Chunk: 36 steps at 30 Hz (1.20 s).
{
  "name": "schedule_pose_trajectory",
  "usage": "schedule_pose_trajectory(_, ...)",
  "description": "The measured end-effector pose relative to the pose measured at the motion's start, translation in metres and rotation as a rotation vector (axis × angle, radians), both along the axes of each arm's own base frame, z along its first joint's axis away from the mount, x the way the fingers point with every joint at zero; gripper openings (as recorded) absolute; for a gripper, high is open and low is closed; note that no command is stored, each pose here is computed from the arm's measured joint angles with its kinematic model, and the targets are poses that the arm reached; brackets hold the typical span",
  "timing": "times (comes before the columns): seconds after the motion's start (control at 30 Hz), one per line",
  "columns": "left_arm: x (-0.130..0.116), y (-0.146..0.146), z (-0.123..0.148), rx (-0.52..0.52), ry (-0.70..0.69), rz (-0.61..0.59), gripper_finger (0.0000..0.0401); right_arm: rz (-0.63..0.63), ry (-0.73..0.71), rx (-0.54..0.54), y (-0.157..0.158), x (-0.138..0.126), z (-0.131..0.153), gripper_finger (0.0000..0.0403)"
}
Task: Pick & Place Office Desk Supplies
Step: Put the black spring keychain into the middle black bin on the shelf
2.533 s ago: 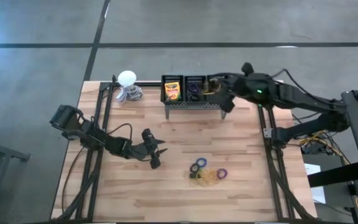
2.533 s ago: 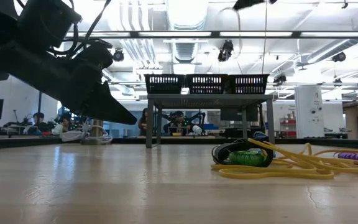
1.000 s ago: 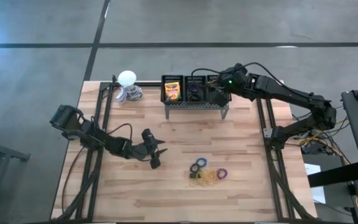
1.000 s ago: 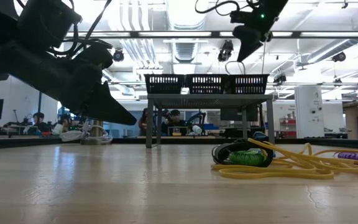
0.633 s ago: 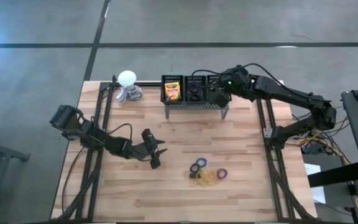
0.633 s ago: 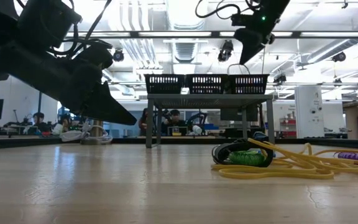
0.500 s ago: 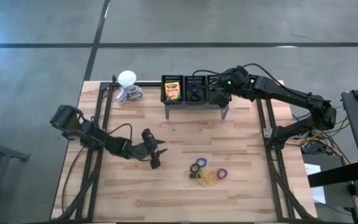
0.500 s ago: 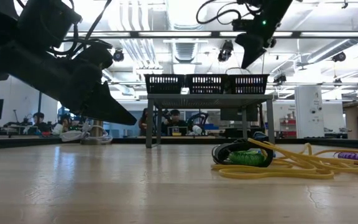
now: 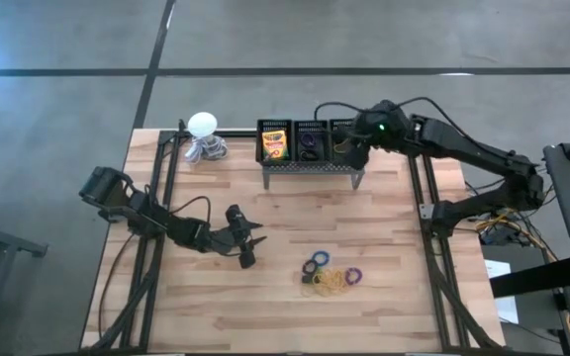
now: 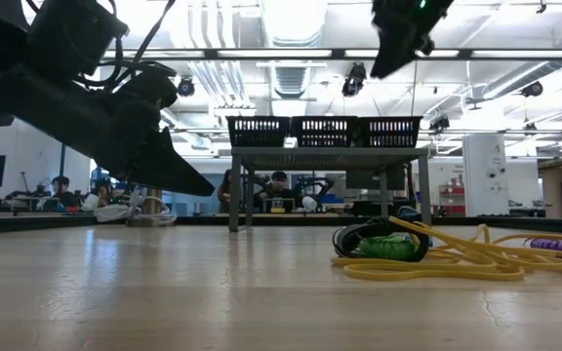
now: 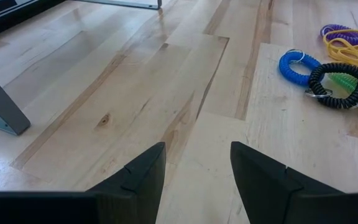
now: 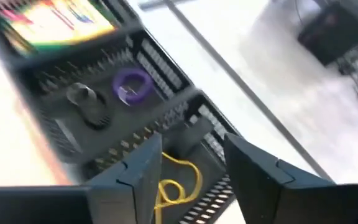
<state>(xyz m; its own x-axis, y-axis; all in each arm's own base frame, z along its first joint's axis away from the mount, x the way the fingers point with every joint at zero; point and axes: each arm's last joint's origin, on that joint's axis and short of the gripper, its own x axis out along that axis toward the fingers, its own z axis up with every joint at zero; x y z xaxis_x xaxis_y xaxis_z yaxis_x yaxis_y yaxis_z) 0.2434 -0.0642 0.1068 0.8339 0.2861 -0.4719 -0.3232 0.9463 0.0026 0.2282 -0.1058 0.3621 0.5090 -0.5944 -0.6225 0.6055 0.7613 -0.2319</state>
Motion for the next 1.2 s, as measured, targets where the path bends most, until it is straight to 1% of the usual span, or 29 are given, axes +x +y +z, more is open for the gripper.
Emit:
schedule_pose_trajectory(0.07,0.000,0.000,0.000,0.000,0.000,0.000,0.0186,0.056,-0.027,-0.005,0.016,-0.001,0.005,0.0180)
schedule_pose_trajectory(0.13,0.000,0.000,0.000,0.000,0.000,0.000,0.0186,0.115,-0.052,0.013,0.035,-0.001,0.005,0.0182)
schedule_pose_trajectory(0.23,0.000,0.000,0.000,0.000,0.000,0.001,0.0186,0.213,-0.083,0.045,0.067,0.002,-0.007,0.0182)
schedule_pose_trajectory(0.33,0.000,0.000,0.000,0.001,-0.001,0.002,0.0186,0.345,-0.116,0.056,0.100,0.010,-0.029,0.0182)
schedule_pose_trajectory(0.43,0.000,0.000,0.000,0.001,-0.001,0.002,0.0186,0.476,-0.154,0.060,0.132,0.015,-0.057,0.0182)
schedule_pose_trajectory(0.5,0.000,0.000,0.000,0.000,-0.004,0.002,0.0186,0.534,-0.187,0.070,0.149,0.017,-0.076,0.0183)
schedule_pose_trajectory(0.57,0.000,0.000,0.000,0.000,-0.005,0.003,0.0186,0.566,-0.208,0.086,0.162,0.018,-0.093,0.0182)
schedule_pose_trajectory(0.67,0.000,0.000,0.001,0.000,-0.009,0.005,0.0186,0.595,-0.210,0.118,0.174,0.018,-0.117,0.0183)
schedule_pose_trajectory(0.77,0.000,0.000,0.001,0.001,-0.009,0.006,0.0186,0.619,-0.173,0.162,0.180,0.019,-0.141,0.0182)
schedule_pose_trajectory(0.97,0.001,0.001,0.001,-0.001,-0.014,0.008,0.0186,0.695,-0.190,0.257,0.189,0.036,-0.181,0.0183)
schedule_pose_trajectory(1.07,0.001,0.001,0.001,-0.001,-0.017,0.011,0.0186,0.731,-0.128,0.312,0.194,0.045,-0.191,0.0183)
schedule_pose_trajectory(1.2,0.001,0.002,0.001,-0.001,-0.016,0.013,0.0186,0.800,-0.096,0.378,0.202,0.060,-0.193,0.0183)
